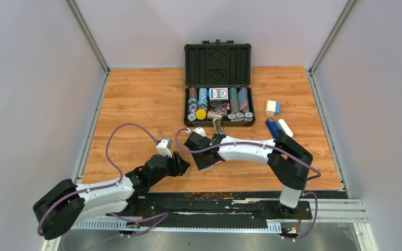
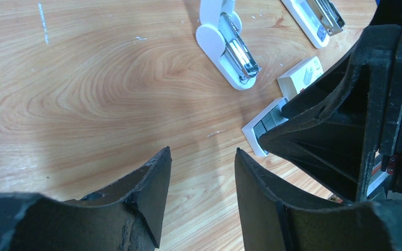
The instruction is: Load the staples into the stapler
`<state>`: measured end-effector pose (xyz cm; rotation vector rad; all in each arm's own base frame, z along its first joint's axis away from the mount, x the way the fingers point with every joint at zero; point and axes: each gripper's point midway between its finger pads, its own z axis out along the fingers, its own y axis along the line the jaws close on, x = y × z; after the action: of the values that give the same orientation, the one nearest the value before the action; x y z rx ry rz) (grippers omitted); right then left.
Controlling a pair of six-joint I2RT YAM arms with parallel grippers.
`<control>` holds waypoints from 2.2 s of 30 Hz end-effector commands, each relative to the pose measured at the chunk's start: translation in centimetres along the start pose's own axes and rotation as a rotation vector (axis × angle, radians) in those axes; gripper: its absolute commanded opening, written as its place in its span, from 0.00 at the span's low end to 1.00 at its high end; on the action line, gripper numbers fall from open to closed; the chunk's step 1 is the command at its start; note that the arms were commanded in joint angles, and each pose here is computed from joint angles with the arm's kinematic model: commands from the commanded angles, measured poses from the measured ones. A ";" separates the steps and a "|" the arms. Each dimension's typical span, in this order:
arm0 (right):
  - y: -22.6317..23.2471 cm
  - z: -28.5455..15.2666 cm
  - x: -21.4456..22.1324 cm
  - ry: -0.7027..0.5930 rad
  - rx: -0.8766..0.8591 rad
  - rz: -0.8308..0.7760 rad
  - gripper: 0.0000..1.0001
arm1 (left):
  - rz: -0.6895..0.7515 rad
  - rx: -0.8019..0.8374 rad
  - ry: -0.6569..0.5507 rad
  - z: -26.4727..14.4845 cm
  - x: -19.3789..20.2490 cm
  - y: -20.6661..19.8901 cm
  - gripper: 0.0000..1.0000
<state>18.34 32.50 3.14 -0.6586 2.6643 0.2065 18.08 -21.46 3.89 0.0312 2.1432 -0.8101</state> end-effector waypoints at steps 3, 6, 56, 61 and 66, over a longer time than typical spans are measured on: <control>0.2 0.7 0.4 0.025 0.037 0.009 0.44 | -0.031 -0.044 -0.048 -0.3 -0.6 1.0 0.57; 0.1 1.0 0.9 0.043 0.047 0.004 0.46 | -0.034 -0.052 -0.060 -0.5 -0.8 1.1 0.57; 0.2 -2.1 -1.0 -0.078 -0.169 0.035 0.22 | -0.027 -0.014 -0.043 -0.3 -0.7 0.2 0.60; 0.0 -2.5 -1.2 -0.086 -0.162 0.022 0.19 | -0.020 0.001 -0.038 -0.2 -0.8 -0.1 0.60; -0.5 -2.2 -1.2 -0.082 -0.131 0.026 0.23 | -0.002 0.046 -0.025 0.1 -0.7 -1.1 0.61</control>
<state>18.03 31.94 4.44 -0.6444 2.6414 0.4104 17.82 -20.80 3.32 0.0004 2.1579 -0.7955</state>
